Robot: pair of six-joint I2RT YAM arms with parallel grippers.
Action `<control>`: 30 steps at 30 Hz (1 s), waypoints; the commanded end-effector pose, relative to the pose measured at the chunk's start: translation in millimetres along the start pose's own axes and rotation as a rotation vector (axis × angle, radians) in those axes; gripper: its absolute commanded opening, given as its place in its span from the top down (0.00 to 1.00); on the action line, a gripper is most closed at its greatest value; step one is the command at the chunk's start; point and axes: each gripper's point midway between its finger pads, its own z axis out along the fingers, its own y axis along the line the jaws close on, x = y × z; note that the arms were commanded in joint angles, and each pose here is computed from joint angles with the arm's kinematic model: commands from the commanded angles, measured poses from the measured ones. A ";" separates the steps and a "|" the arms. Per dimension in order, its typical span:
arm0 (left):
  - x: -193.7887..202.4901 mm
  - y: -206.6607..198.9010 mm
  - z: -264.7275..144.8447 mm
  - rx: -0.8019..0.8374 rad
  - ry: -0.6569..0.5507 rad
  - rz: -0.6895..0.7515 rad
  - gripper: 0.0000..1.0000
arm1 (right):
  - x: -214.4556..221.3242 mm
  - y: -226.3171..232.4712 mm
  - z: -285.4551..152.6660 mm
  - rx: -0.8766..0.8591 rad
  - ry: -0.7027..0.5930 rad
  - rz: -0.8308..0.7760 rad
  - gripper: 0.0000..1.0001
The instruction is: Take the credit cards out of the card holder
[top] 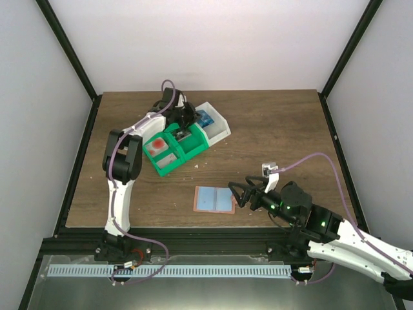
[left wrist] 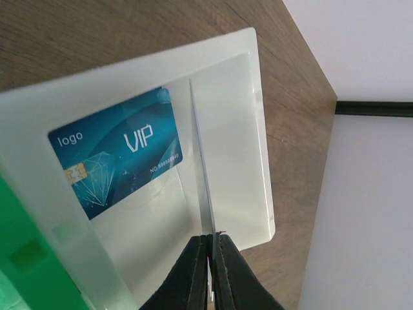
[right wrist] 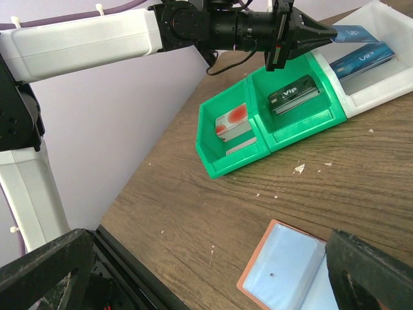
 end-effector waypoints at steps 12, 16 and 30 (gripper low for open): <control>-17.7 14.4 5.6 -0.043 -0.027 0.008 0.92 | -24.3 15.4 -7.7 -0.034 -0.064 0.023 0.00; -17.9 18.0 10.2 -0.047 -0.024 0.003 0.92 | -22.6 14.3 -7.9 -0.031 -0.057 0.031 0.00; -30.6 -4.1 -3.1 -0.029 -0.068 0.052 0.74 | -22.3 14.4 -8.6 -0.034 -0.057 0.018 0.00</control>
